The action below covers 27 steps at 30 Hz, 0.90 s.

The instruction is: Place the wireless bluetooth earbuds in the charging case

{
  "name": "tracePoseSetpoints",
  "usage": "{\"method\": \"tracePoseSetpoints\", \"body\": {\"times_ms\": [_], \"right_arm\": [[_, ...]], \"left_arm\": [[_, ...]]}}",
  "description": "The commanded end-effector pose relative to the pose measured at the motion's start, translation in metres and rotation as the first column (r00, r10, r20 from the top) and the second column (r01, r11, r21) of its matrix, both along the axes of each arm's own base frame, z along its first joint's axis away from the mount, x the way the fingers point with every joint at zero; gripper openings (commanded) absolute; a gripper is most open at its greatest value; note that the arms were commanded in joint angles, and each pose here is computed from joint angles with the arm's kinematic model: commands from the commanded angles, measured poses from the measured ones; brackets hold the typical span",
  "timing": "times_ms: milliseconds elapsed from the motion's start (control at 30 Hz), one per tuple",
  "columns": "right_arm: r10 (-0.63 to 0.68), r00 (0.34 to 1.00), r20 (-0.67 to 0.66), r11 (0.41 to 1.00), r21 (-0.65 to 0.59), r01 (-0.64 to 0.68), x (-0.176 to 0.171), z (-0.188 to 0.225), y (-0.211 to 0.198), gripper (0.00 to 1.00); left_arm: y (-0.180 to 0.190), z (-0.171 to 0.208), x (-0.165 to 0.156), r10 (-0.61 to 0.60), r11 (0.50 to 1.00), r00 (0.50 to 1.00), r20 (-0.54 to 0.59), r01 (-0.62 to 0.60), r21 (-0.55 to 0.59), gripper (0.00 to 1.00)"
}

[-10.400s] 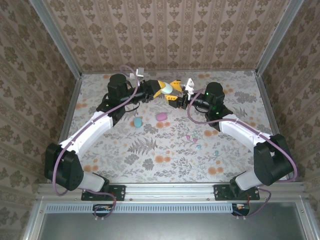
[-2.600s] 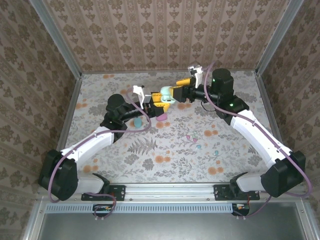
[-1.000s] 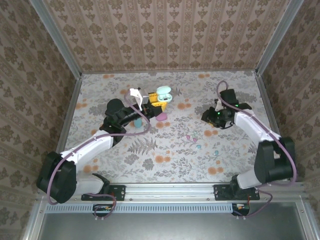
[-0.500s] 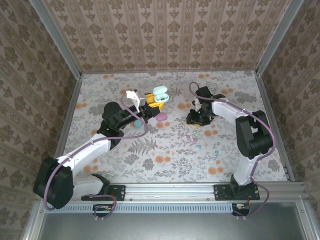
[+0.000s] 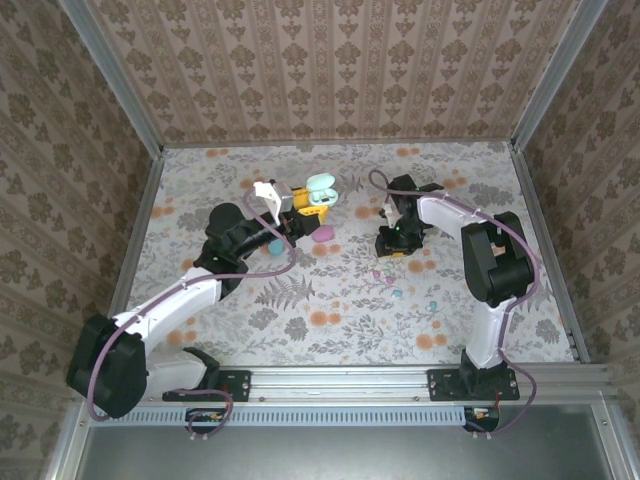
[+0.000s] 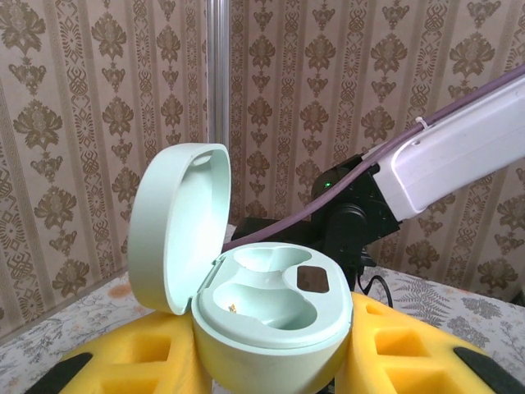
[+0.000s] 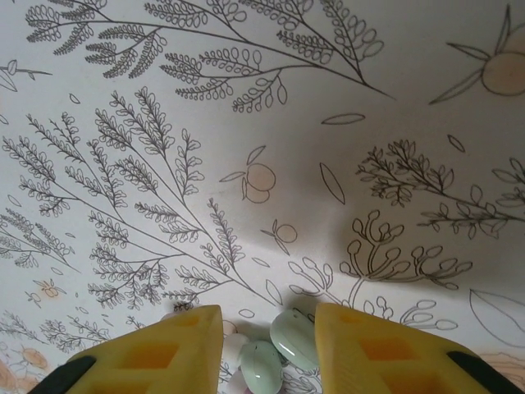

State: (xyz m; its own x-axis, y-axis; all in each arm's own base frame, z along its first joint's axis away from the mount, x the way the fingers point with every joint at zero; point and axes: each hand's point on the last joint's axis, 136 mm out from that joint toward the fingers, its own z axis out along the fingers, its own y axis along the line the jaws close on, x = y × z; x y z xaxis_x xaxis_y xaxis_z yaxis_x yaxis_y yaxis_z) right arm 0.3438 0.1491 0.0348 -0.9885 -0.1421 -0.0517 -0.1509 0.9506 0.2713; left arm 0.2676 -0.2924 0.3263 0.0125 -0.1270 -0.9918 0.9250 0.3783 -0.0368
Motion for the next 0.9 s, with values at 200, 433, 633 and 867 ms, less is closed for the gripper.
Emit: {"method": "tracePoseSetpoints", "body": {"times_ms": [200,433,633,867], "right_arm": [[0.072,0.996,-0.059,0.996,-0.044,-0.074,-0.006,-0.010,-0.004,0.35],[0.066,0.994,-0.082,0.995,-0.065,-0.071,-0.014,-0.014,-0.009,0.34],[0.055,0.996,-0.074,0.995,-0.075,-0.061,-0.016,-0.011,-0.012,0.32],[0.042,0.996,-0.082,0.997,-0.062,-0.047,-0.022,-0.009,-0.011,0.32]], "left_arm": [[0.006,0.018,-0.003,0.014,1.000,0.999,0.052,-0.013,-0.023,0.30],[0.007,0.019,-0.004,0.016,1.000,0.998,0.053,-0.014,-0.022,0.30],[0.006,0.019,-0.004,0.013,1.000,0.999,0.050,-0.012,-0.023,0.30],[0.004,0.019,-0.003,0.006,1.000,0.999,0.046,-0.005,-0.022,0.30]]}}
